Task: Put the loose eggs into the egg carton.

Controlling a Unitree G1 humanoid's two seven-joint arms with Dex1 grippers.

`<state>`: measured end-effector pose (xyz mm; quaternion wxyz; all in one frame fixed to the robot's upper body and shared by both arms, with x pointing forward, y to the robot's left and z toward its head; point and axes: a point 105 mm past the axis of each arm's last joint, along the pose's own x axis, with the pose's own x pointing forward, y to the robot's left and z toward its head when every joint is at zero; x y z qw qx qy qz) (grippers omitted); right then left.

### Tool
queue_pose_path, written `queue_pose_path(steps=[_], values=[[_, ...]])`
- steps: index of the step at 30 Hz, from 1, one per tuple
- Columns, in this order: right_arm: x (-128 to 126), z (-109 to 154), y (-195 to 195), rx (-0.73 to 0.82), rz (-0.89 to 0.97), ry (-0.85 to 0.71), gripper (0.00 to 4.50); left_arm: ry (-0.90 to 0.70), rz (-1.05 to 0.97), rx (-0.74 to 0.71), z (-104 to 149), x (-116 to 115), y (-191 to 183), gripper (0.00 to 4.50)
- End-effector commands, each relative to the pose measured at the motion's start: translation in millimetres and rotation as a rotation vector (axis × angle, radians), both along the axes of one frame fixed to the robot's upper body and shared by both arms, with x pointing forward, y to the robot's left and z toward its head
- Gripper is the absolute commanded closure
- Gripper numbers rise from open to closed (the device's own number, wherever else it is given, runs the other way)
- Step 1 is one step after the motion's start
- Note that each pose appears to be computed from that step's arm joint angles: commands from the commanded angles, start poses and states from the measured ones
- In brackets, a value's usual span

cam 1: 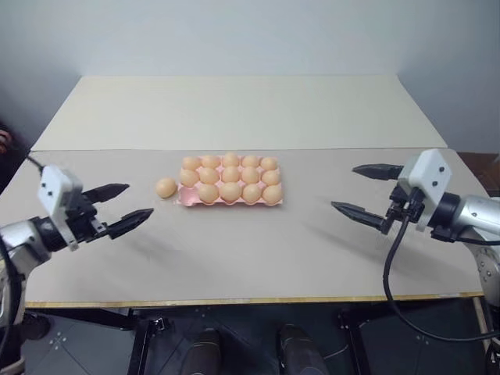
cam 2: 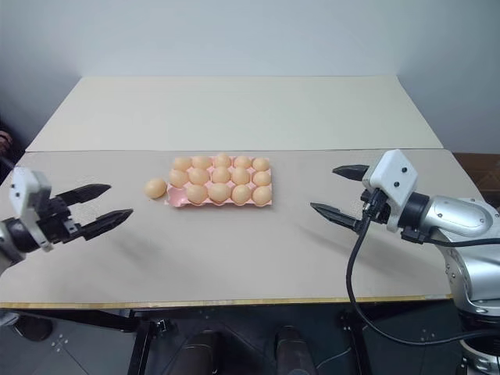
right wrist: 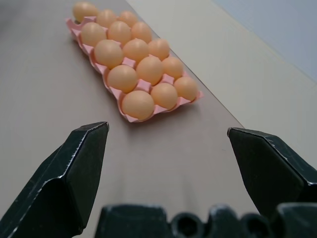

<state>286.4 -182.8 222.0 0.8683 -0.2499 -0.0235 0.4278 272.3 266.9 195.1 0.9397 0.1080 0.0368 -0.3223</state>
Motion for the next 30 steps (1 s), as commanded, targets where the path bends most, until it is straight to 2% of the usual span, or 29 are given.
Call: queue_pose_path(steps=[1,6,13,21,30], values=[[-5.9,13.2,6.5,0.018,0.060,-0.043,0.00,-0.050,0.008,0.007,14.0,-6.2,-1.3,0.02],[-3.3,13.1,7.6,0.014,0.049,-0.050,0.00,0.024,0.099,0.002,4.5,6.2,0.7,0.02],[-5.4,17.4,12.8,0.009,0.062,-0.062,0.00,0.096,0.312,-0.022,-10.1,66.4,-0.2,0.02],[-9.3,21.4,11.2,-0.001,0.050,-0.075,0.00,0.149,0.333,-0.023,-34.7,116.0,-11.0,0.02],[-15.9,22.3,8.7,0.001,0.027,-0.079,0.00,0.188,0.272,-0.007,-53.5,132.4,-24.2,0.02]])
